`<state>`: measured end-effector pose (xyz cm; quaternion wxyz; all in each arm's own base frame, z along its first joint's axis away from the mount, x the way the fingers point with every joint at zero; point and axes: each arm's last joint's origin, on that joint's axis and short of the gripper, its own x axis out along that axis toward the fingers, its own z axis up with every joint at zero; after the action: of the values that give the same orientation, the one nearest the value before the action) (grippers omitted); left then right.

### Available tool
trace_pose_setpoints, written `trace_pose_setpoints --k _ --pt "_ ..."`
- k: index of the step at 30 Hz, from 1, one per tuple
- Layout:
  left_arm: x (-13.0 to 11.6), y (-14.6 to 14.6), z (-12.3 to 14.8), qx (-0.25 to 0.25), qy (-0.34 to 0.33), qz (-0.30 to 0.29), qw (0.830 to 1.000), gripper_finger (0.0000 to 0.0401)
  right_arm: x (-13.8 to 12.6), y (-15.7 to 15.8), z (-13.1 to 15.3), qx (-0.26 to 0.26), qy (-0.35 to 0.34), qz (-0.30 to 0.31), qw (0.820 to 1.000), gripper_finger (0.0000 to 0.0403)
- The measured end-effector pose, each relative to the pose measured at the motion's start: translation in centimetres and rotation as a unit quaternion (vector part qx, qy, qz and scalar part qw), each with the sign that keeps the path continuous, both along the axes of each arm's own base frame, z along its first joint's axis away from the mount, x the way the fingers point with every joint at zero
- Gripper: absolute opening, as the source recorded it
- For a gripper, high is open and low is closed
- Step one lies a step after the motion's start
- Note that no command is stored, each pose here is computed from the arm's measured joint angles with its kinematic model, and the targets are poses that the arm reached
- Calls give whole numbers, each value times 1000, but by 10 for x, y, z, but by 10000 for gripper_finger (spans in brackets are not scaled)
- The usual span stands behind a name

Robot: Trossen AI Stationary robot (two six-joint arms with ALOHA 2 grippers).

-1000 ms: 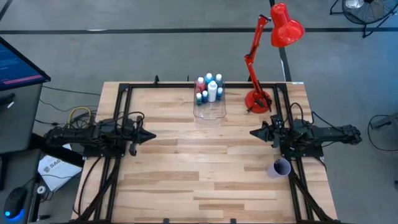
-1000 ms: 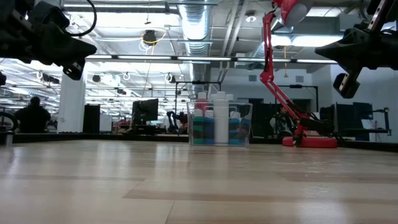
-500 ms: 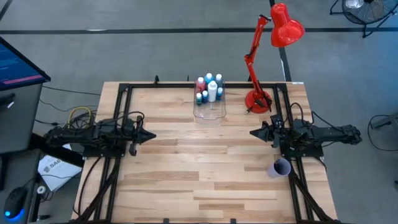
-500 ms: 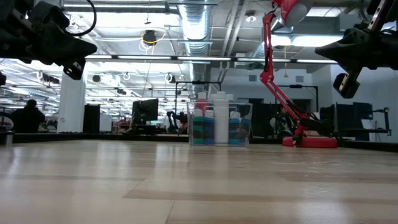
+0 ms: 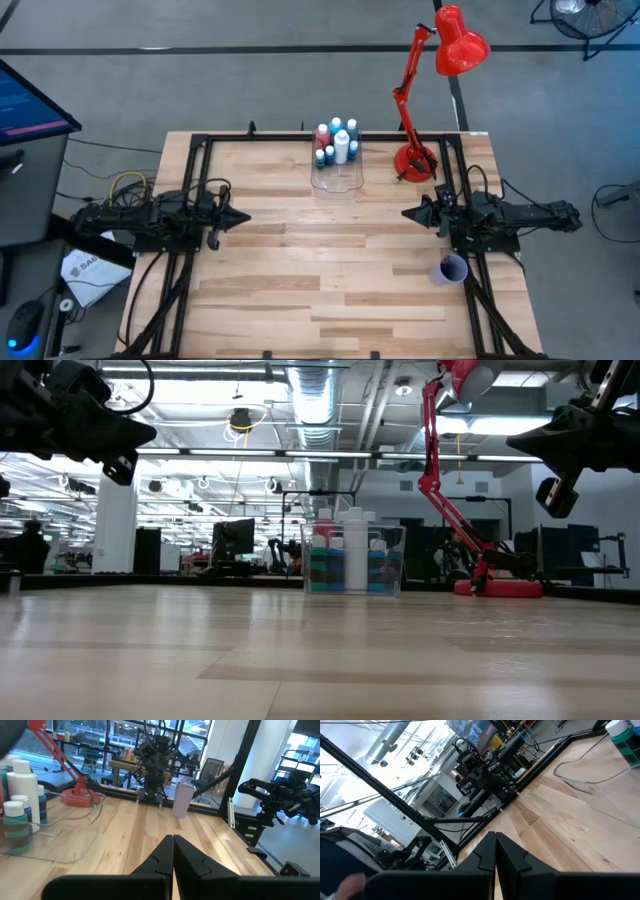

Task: Pick & Place Paint Supplies
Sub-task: Return to Home Position

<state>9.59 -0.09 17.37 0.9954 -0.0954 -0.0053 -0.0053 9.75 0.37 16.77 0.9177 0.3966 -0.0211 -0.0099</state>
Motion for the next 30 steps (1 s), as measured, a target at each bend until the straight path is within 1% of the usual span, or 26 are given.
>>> trace_pose_setpoints --k 30 --pt "0 0 3 0 -14 0 1000 0 0 0 0 0 0 0 1000 0"
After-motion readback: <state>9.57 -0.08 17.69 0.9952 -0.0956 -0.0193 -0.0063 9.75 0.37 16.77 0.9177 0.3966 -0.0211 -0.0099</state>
